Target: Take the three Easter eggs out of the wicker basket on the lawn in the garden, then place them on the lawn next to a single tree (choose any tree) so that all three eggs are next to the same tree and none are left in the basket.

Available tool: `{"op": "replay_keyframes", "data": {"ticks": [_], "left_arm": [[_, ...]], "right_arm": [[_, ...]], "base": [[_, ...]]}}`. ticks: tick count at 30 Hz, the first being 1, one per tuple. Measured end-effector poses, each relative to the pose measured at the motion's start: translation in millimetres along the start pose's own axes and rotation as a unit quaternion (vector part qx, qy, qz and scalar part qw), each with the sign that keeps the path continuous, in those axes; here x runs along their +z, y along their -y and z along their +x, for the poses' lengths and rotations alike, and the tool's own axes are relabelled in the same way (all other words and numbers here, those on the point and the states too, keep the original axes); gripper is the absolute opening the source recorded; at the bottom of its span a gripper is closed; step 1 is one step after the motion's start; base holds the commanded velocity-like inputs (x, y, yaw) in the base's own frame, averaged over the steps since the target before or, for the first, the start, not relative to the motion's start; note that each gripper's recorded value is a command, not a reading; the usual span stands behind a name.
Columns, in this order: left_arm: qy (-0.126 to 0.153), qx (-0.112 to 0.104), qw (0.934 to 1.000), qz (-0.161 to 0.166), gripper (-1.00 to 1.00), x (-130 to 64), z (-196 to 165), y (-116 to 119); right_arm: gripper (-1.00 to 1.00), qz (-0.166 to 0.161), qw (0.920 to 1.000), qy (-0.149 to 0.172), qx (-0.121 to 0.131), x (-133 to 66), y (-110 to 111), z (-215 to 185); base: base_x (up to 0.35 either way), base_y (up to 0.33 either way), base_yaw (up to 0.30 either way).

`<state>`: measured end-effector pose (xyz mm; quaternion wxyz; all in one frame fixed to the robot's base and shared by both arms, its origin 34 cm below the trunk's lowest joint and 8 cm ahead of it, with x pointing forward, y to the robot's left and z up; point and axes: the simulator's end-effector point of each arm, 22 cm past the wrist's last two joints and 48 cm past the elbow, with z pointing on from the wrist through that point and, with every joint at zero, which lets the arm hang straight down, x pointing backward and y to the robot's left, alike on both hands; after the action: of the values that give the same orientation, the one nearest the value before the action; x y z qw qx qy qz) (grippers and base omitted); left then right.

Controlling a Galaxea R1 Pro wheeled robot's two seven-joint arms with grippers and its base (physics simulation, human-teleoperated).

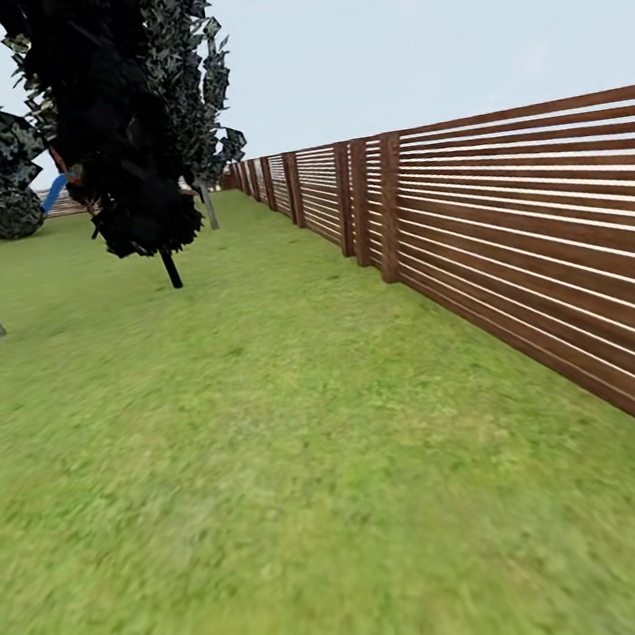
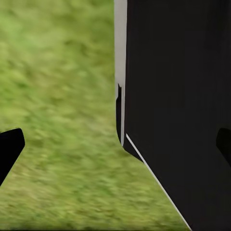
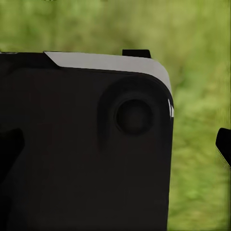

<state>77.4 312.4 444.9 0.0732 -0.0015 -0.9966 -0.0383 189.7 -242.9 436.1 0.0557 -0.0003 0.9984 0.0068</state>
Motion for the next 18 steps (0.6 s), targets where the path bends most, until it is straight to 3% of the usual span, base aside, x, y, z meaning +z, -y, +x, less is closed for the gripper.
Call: {"op": "replay_keyframes", "data": {"ticks": [18], "left_arm": [[0.0,0.0,1.0,0.0,1.0,0.0,0.6,0.0]], "right_arm": [[1.0,0.0,1.0,0.0,0.0,0.0,0.0,-0.1]], "base": [[0.0,0.0,0.289]]}}
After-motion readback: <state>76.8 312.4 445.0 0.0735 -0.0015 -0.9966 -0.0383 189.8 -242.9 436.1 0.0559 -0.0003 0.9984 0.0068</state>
